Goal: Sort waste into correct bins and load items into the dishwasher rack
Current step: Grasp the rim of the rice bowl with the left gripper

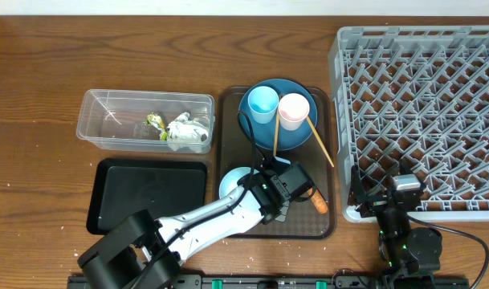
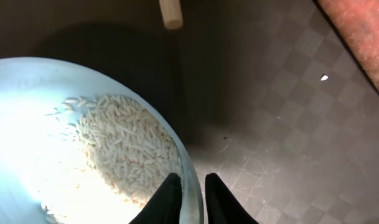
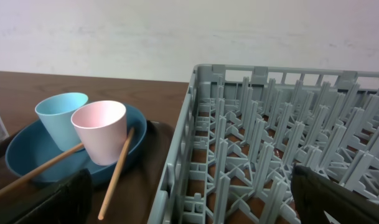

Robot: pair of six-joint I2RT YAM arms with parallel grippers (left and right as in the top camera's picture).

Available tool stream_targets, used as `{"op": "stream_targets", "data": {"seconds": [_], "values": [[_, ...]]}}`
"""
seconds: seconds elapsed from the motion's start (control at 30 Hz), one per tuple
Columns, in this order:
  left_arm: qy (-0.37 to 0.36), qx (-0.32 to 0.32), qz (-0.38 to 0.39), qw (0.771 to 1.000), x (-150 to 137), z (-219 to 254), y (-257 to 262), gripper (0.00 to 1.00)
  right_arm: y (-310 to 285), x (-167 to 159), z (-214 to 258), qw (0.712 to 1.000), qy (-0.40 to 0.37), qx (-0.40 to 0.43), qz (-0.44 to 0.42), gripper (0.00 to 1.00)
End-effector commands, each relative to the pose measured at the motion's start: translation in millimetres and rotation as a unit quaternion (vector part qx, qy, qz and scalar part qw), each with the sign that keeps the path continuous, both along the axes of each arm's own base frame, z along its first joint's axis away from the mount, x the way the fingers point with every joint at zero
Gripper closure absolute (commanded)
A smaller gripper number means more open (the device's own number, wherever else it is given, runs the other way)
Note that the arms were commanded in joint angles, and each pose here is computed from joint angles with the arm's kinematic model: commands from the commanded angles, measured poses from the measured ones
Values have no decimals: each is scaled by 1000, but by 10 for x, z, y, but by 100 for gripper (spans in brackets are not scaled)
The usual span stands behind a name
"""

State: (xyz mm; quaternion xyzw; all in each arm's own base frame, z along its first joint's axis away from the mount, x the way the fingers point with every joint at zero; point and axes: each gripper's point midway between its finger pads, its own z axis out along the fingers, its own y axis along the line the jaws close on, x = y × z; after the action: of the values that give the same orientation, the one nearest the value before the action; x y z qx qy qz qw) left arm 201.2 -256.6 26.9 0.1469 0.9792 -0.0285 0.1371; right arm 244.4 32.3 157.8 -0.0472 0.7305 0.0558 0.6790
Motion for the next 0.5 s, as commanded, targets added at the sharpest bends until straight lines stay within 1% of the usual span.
{"op": "stream_targets", "data": {"seconds": [0.0, 0.47], "values": [[-2, 1, 3, 1000, 11, 1, -5, 83, -16, 0, -6, 1000, 0, -4, -3, 1], [-1, 4, 3, 1000, -1, -31, 18, 83, -16, 0, -6, 1000, 0, -4, -3, 1]]}}
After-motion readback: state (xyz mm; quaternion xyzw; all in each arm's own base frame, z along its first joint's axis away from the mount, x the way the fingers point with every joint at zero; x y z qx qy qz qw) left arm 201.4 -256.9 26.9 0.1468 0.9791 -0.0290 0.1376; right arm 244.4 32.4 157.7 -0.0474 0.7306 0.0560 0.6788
